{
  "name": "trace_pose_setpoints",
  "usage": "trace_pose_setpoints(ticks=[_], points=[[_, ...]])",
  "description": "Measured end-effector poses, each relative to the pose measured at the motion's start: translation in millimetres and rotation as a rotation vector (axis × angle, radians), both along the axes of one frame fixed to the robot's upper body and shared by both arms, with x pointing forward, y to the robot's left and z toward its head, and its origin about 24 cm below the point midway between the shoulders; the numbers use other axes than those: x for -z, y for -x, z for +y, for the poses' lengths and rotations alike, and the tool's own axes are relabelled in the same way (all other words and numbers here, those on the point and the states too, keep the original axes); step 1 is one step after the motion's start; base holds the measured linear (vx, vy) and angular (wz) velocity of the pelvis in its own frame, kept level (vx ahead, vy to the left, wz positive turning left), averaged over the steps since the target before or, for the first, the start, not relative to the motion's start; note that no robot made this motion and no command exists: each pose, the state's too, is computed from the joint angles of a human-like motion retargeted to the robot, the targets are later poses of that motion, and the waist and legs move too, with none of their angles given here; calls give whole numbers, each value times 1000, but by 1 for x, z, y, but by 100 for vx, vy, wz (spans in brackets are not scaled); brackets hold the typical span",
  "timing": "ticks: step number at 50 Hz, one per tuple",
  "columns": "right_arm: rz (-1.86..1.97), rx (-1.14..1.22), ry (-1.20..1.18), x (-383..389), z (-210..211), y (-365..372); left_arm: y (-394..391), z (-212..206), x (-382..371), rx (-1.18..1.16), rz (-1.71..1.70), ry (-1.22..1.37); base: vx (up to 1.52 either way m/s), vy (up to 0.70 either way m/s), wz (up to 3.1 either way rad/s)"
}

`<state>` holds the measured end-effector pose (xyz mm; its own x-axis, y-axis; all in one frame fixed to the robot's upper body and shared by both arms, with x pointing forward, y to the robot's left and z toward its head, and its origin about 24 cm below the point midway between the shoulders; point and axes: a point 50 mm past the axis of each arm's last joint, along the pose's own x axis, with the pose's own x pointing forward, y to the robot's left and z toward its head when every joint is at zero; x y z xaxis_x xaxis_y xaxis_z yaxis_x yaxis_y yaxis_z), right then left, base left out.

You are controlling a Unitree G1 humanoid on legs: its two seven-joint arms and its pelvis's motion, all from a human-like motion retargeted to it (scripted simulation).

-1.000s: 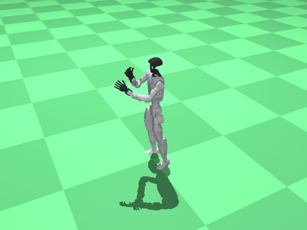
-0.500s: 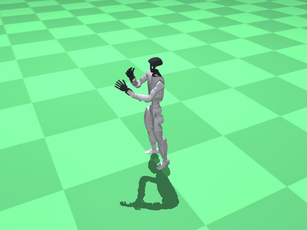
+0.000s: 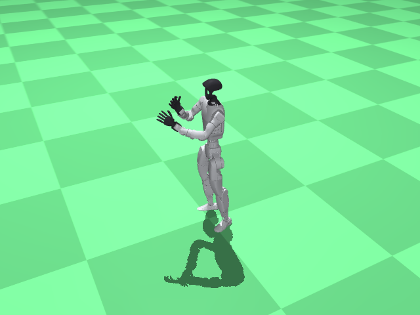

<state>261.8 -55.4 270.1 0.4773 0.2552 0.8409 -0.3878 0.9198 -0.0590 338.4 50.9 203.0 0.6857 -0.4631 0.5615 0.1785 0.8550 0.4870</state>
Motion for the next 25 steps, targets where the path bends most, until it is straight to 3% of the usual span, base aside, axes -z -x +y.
trace_pose_setpoints(ticks=[3,8,14,17,22,25], points=[[-66,-67,-145,-15,-3,17,2,1,0,3,-12,10,0,0,0],[-619,-250,-341,-80,-28,110,3,5,3,30,8,9,0,0,0],[-1088,-319,-554,-78,-55,189,5,0,-2,63,-38,14,0,0,0],[-919,-194,-503,-72,-46,162,8,-3,-7,62,-73,37,0,0,0],[-145,-14,-56,-19,0,25,6,-6,-5,35,-29,27,0,0,0],[-121,-12,-11,-13,9,17,7,-6,-5,34,-40,11,0,0,0]])
